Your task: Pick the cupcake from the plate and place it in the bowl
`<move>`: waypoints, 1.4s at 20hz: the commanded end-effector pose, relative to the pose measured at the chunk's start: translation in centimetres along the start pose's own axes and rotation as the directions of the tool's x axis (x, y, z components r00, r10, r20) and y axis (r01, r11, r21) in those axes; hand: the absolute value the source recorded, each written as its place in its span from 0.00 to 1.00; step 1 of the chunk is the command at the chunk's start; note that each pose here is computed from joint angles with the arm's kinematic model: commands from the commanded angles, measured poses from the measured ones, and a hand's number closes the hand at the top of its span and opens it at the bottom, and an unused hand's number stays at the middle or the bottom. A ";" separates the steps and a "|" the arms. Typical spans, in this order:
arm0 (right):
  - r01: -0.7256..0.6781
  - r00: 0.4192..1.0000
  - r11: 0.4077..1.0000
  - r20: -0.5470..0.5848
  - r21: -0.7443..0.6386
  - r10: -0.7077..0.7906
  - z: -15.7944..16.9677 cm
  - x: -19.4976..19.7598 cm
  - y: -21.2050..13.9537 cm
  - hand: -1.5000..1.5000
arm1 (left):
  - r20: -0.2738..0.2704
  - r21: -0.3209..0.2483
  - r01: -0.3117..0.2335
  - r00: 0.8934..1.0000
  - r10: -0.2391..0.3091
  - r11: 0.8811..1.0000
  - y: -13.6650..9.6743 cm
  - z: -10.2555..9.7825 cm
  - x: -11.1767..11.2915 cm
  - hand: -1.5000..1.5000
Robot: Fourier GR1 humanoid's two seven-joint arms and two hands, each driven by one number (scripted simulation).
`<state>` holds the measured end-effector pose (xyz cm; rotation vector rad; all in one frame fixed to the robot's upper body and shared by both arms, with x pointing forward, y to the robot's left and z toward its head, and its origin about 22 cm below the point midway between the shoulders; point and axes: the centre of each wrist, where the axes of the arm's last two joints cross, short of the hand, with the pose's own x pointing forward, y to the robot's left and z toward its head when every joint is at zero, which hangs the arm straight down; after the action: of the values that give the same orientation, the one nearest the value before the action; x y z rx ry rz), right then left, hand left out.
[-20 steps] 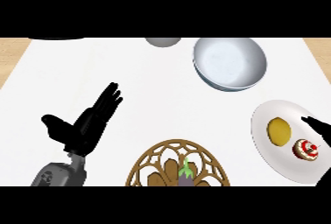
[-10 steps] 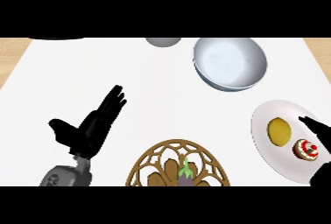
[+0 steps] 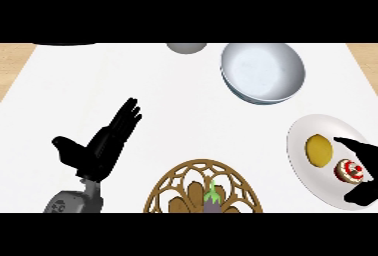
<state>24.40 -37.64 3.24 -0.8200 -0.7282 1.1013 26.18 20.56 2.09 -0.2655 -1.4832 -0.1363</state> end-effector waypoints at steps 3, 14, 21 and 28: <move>-0.002 0.995 0.999 0.097 -0.054 0.007 -1.4 -1.2 2.9 1.00 | 0.012 0.001 -0.009 1.000 0.009 1.000 -0.1 -0.5 1.1 0.50; -0.074 0.987 0.993 0.137 -0.090 0.086 -2.4 1.8 1.8 1.00 | -0.003 -0.002 -0.011 1.000 0.011 1.000 -1.2 -2.3 0.4 0.50; -0.170 0.868 0.974 0.444 -0.151 0.220 1.3 20.8 4.9 1.00 | -0.009 -0.043 0.004 1.000 -0.004 0.999 0.6 -0.5 0.7 0.50; -0.133 0.892 0.944 0.379 -0.302 0.247 7.0 28.7 5.6 1.00 | 0.002 -0.003 -0.007 1.000 0.007 1.000 -0.7 -0.1 -0.1 0.50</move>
<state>26.20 -12.15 3.69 -0.8710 -1.1214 1.4441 26.24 19.73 2.53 -0.2803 -1.4834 -0.1407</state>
